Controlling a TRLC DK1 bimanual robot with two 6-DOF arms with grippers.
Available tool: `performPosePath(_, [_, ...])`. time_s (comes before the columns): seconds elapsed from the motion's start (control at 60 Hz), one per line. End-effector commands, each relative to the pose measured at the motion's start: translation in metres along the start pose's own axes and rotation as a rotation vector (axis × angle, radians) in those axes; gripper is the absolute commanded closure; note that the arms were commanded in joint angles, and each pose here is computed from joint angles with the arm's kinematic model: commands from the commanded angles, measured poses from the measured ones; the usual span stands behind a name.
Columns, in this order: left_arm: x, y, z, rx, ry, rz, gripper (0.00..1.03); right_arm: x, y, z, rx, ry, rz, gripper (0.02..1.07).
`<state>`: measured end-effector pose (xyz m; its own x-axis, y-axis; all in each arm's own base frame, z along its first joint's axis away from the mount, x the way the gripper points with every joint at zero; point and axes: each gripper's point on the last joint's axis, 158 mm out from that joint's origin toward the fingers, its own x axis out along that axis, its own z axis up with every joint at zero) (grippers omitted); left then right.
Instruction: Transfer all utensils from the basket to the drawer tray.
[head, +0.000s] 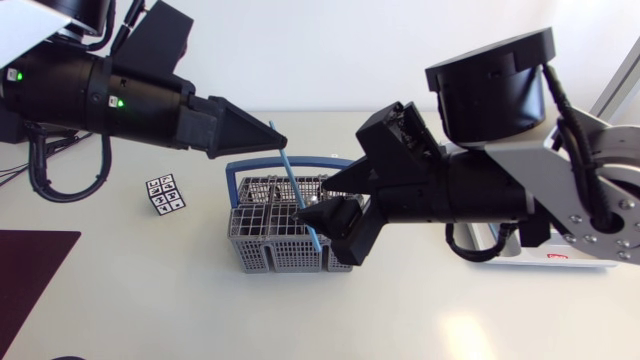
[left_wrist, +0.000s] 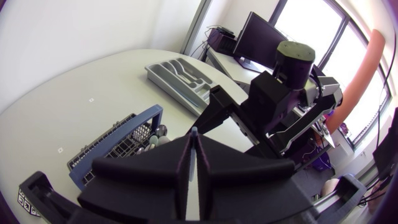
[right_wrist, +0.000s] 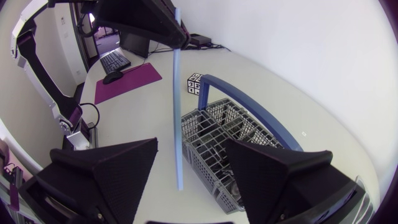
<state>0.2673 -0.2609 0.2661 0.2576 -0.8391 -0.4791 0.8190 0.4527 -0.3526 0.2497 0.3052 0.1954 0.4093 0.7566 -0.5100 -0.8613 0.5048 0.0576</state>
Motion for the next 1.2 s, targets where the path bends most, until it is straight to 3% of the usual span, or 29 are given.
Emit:
performPosePath(0.0, [0.001,-0.007,0.014,-0.012,-0.022,-0.031,1.0,0.008,0.003,0.005,-0.003,-0.008,0.014,0.4])
performPosePath(0.217, [0.007,-0.008,0.015,-0.019,-0.012,-0.041,1.0,0.013,-0.002,0.011,-0.009,-0.02,0.003,0.68])
performPosePath(0.35, [0.007,-0.01,0.016,-0.022,-0.014,-0.048,1.0,0.015,-0.003,0.009,-0.006,-0.013,0.004,0.92])
performPosePath(0.483, [0.007,-0.012,0.014,-0.024,-0.01,-0.051,1.0,0.015,-0.001,0.006,-0.014,-0.01,0.003,1.02])
performPosePath(0.65, [0.001,-0.016,0.02,-0.016,-0.027,-0.06,0.98,0.013,0.001,0.0,-0.043,-0.002,-0.012,1.02])
performPosePath(0.767, [-0.005,-0.016,0.032,-0.011,-0.056,-0.055,0.78,0.013,0.004,-0.006,-0.043,0.011,-0.004,1.02])
performPosePath(0.8, [-0.009,-0.017,0.039,-0.001,-0.072,-0.051,0.62,0.013,0.005,-0.009,-0.04,0.023,-0.001,1.02])
performPosePath(0.833, [-0.01,-0.017,0.041,0.004,-0.078,-0.051,0.56,0.013,0.006,-0.012,-0.04,0.029,0.002,1.02])
performPosePath(0.867, [-0.015,-0.018,0.051,0.02,-0.102,-0.044,0.4,0.013,0.006,-0.016,-0.036,0.042,0.005,1.02])
performPosePath(0.917, [-0.022,-0.017,0.063,0.035,-0.131,-0.031,0.28,0.012,0.007,-0.021,-0.032,0.054,0.005,1.02])
performPosePath(1.05, [-0.043,-0.009,0.095,0.058,-0.224,0.009,0.16,0.004,0.006,-0.034,-0.028,0.074,-0.002,1.02])
performPosePath(1.183, [-0.053,0.003,0.106,0.062,-0.261,0.053,0.14,-0.017,-0.017,-0.041,0.01,0.062,-0.069,1.02])
